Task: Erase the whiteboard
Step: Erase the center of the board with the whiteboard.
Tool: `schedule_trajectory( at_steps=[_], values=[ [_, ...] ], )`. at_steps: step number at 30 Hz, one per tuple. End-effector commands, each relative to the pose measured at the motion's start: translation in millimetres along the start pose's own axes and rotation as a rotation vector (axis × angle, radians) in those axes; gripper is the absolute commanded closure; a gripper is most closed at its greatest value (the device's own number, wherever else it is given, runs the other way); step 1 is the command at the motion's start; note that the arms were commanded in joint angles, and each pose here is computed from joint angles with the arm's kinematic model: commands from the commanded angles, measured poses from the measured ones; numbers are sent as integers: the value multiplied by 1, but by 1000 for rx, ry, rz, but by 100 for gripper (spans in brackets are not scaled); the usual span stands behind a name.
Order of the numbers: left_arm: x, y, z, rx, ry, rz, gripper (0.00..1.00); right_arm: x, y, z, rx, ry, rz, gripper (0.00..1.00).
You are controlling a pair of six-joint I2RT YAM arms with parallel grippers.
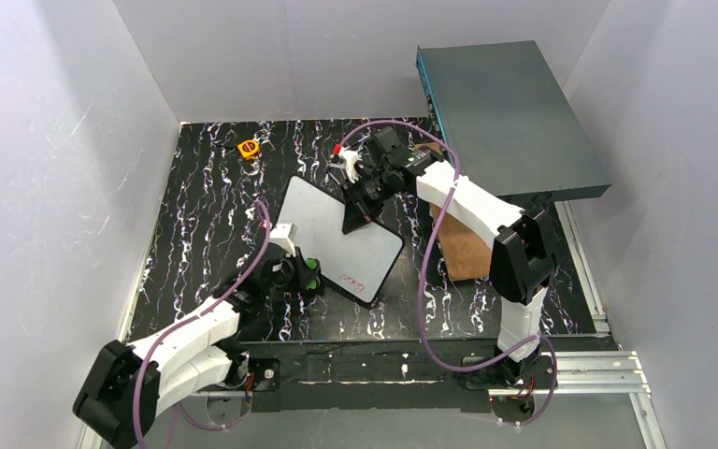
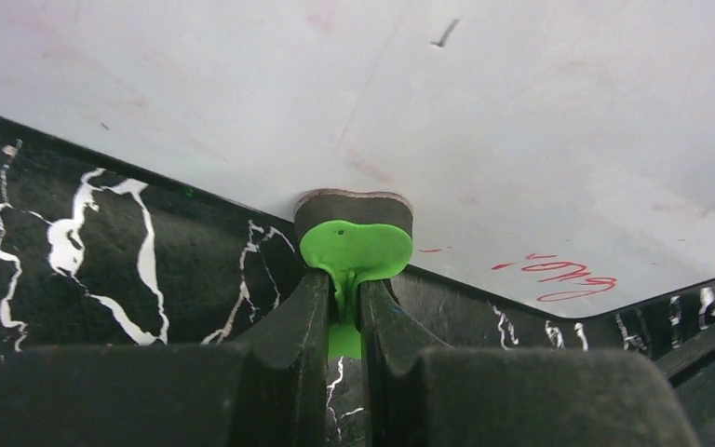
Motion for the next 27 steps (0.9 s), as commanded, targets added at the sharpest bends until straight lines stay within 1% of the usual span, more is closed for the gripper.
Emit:
schedule_trajectory(
  at_steps=[1,5,8,11,14,18,21,23,27],
  values=[
    [-1,-34,4,142,-27,-85,100,-19,71,21,61,-87,366,99],
    [2,-62,-16,218,26,-154,100,-17,71,21,72,-85,380,99],
    [9,-70,-30,234,54,-164,100,-17,71,20,74,-83,382,99],
    [11,-62,-28,208,27,-85,100,-18,72,19,70,-84,380,99],
    [3,-39,-12,167,-100,38,100,-20,73,18,60,-86,372,99],
    [-15,-2,5,69,-169,140,100,-20,73,17,54,-85,369,99],
    [-22,11,9,41,-183,155,100,-18,72,17,55,-82,374,99],
    [-22,11,7,50,-172,141,100,-18,72,17,58,-79,376,99],
    [-14,-6,2,85,-113,2,100,-17,72,17,59,-80,379,99]
  ],
)
Point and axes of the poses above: each gripper's point midway between its finger pads, its own x axis out along the fingers, its own y axis along the line the jaws close on, z = x × y, the point moved 6 cm from there along -x, back along the fingers, and after that the axes turned 13 degrees about -x, right-handed, at the moved point
